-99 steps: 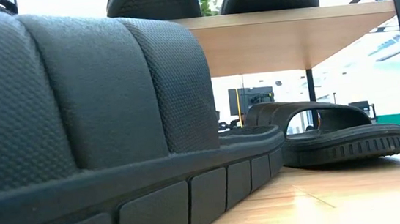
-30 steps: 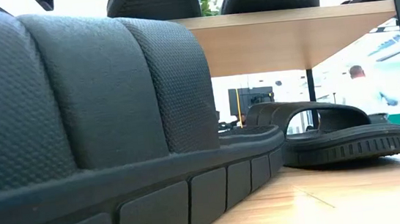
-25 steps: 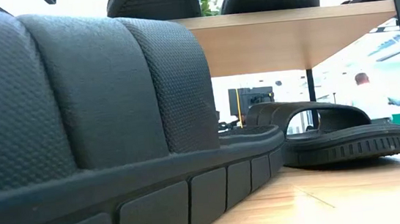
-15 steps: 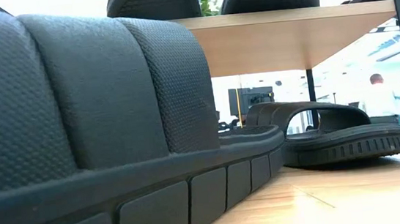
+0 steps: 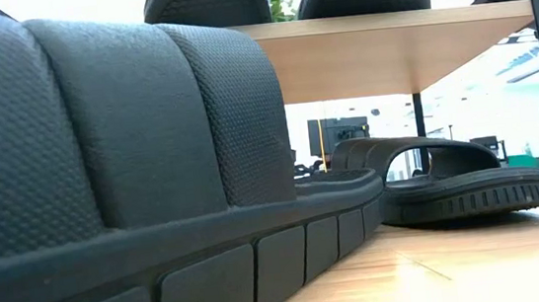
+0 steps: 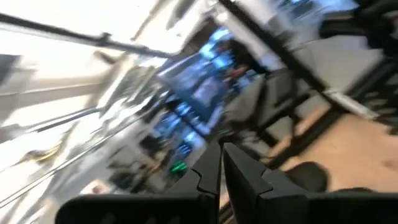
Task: Pick and place slides into the shelf
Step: Put the black slipper under the shelf
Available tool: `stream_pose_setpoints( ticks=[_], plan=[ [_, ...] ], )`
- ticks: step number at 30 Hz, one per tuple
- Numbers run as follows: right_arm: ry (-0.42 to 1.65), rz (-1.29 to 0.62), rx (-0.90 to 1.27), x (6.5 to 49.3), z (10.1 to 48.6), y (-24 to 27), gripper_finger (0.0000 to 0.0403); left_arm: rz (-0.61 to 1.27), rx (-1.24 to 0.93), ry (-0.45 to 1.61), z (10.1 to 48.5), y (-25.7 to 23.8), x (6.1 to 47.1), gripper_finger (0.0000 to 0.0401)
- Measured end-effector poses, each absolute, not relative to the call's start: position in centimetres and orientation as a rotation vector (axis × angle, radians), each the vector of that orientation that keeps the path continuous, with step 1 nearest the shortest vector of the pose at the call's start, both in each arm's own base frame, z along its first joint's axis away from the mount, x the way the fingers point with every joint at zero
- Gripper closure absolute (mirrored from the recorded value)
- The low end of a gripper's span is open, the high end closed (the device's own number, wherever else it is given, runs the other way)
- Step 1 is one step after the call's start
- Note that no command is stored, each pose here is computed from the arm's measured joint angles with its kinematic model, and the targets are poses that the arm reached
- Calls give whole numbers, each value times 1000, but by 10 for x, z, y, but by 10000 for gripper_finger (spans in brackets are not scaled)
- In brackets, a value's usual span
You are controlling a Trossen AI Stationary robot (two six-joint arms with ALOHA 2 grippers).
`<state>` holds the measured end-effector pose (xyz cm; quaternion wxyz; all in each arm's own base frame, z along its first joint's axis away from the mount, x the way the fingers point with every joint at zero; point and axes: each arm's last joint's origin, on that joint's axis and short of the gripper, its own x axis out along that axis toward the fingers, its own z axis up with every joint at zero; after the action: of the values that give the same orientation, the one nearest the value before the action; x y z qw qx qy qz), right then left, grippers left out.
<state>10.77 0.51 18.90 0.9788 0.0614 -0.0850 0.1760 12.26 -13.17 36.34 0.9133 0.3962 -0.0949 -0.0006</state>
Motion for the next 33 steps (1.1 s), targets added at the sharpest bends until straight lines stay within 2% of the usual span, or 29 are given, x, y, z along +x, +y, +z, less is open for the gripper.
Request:
stream_pose_setpoints(
  ticks=[3, 6, 11, 15, 22, 25, 30, 33],
  plan=[
    [-171, 355, 123, 108, 189, 5, 403, 60, 786, -213, 376, -132, 107, 375],
    [-172, 353, 119, 108, 189, 5, 403, 39, 696, -272, 385, -124, 97, 375],
    [-180, 349, 105, 108, 190, 5, 403, -243, 711, -353, 377, -114, 97, 375],
    [-196, 346, 96, 107, 191, 5, 403, -483, 710, -312, 362, -109, 115, 375],
    [-212, 345, 86, 107, 192, 5, 403, -625, 564, -142, 336, -96, 178, 375],
    [-212, 345, 86, 107, 192, 5, 403, -631, 548, -121, 325, -102, 198, 375],
    [-207, 346, 88, 107, 192, 5, 403, -642, 727, -136, 300, -135, 220, 375],
    [-207, 346, 88, 107, 192, 5, 403, -477, 761, -112, 298, -150, 219, 375]
  ],
)
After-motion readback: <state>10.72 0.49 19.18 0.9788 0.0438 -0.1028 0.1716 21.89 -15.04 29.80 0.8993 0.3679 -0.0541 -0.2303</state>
